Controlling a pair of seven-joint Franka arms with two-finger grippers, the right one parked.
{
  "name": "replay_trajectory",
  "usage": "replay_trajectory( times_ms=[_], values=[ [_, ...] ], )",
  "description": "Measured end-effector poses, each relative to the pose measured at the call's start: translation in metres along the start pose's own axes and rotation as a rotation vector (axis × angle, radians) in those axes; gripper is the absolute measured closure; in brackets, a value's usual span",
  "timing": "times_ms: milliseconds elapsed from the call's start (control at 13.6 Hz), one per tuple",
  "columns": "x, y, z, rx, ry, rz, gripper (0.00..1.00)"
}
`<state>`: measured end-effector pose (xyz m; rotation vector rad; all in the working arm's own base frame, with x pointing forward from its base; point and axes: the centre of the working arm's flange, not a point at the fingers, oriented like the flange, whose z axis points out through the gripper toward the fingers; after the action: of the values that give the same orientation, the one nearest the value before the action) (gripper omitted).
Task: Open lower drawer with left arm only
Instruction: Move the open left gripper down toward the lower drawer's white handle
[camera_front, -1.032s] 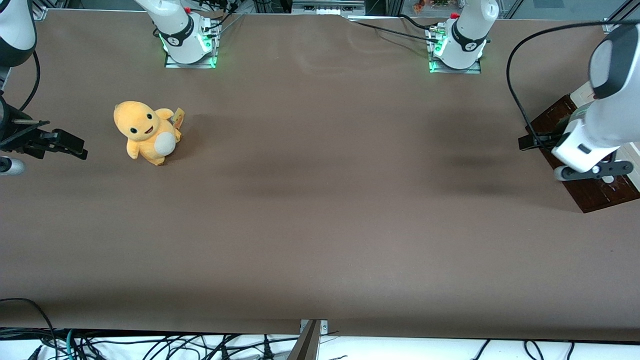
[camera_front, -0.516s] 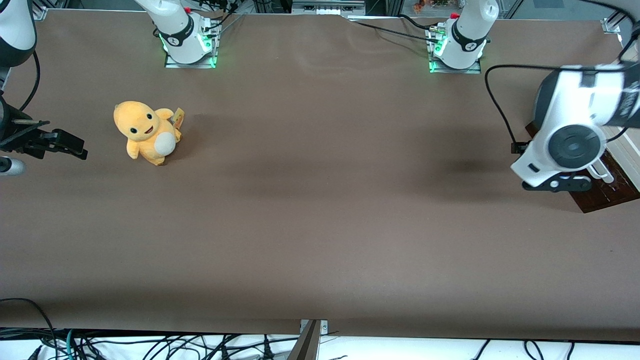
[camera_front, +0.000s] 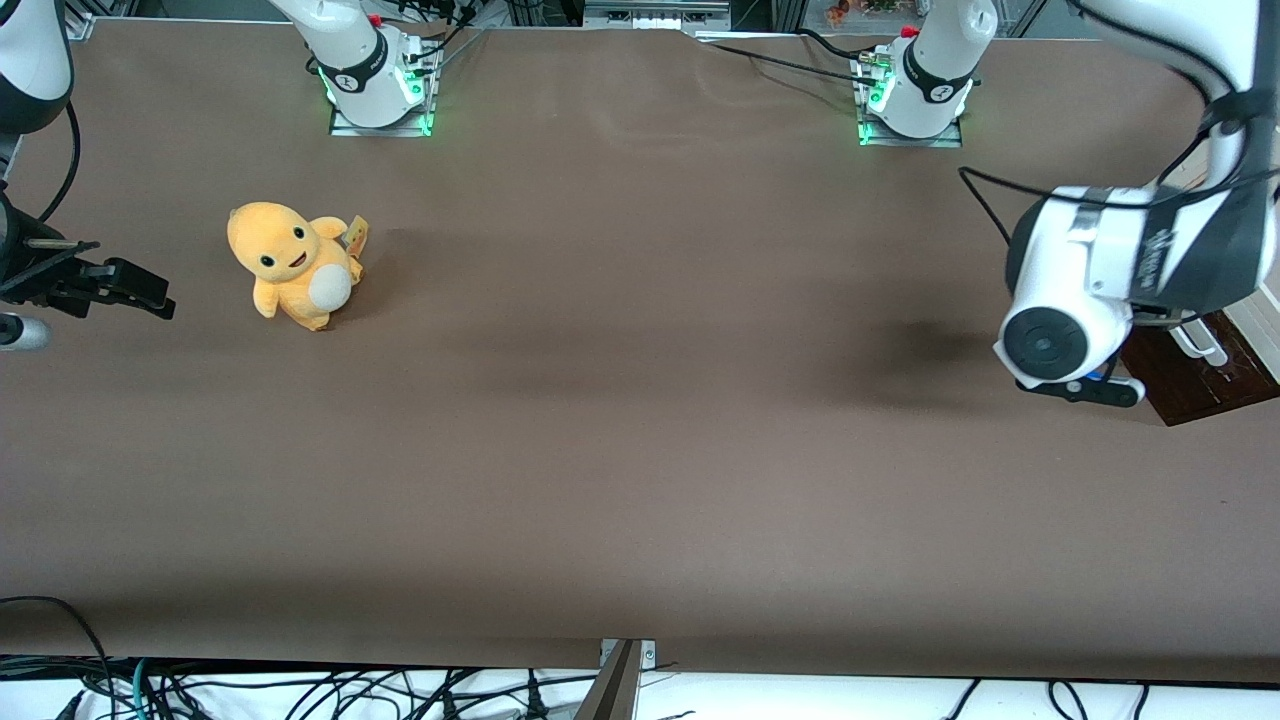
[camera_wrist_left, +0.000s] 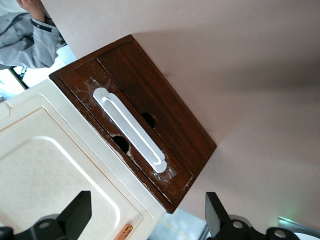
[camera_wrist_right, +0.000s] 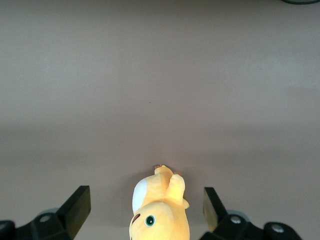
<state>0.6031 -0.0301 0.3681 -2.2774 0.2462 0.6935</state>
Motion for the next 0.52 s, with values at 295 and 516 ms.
replay_trajectory(
  times_ms=[295,516],
  values=[
    [0.019,0.014,0.017,0.075,-0.041,0.025,0.0],
    [0.028,0.02,0.026,0.112,-0.063,0.037,0.0]
  ],
)
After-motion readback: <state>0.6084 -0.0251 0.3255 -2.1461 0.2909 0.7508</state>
